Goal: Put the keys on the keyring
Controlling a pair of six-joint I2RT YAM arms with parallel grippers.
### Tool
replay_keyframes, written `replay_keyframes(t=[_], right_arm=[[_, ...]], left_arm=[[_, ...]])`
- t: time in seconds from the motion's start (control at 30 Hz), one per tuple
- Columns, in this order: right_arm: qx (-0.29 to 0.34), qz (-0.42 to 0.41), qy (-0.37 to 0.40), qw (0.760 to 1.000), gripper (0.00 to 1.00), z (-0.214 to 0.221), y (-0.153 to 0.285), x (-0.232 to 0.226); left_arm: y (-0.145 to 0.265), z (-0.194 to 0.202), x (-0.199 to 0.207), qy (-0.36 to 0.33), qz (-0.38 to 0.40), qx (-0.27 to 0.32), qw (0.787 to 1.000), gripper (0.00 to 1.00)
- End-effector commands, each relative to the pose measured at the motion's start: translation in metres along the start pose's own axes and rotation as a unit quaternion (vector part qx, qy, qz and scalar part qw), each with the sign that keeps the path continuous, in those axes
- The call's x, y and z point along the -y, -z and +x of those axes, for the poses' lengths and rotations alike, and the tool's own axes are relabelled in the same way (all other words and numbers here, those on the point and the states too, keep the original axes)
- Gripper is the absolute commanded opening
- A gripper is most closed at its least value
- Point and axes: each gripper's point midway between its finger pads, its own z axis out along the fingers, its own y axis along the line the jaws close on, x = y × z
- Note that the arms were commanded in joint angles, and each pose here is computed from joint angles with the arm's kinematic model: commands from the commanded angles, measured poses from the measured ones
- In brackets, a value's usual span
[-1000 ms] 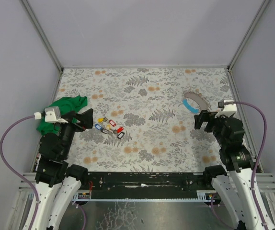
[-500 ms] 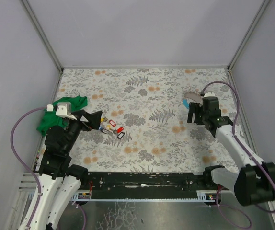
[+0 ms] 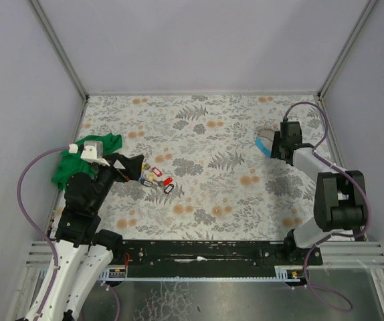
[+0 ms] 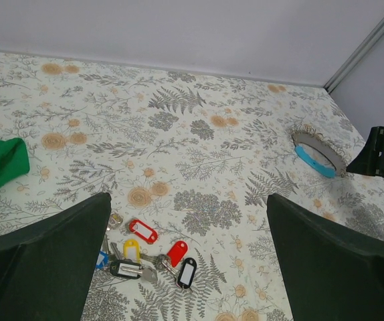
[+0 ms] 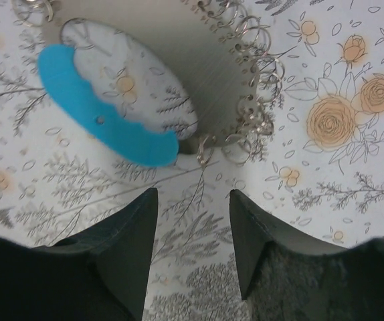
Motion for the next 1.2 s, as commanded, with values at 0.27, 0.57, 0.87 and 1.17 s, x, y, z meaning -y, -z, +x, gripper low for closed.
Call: replay_keyframes(t=[0.27, 0.57, 0.87, 1.17], right_arm=[[-0.009, 0.003, -0.002, 1.0, 0.41, -0.02, -0.048, 0.001], [-0.028, -0.035, -0.008, 0.999, 0.02, -0.007, -0.032, -0.009], [-0.031, -0.147, -0.015, 0.988, 0.0, 0.023, 0.028, -0.067], [-0.023, -0.253, -0.005, 0.967, 0.0, 0.051, 0.086, -0.133]], left_arm=[[-0.004, -0.001, 0.006, -0.012, 0.02, 0.006, 1.0, 1.0], [-0.007, 0.006, 0.021, 0.061, 0.048, -0.01, 0.997, 1.0], [-0.019, 0.024, 0.044, 0.183, 0.081, -0.074, 0.977, 1.0], [-0.031, 0.069, 0.068, 0.332, 0.146, -0.135, 0.922, 1.0]])
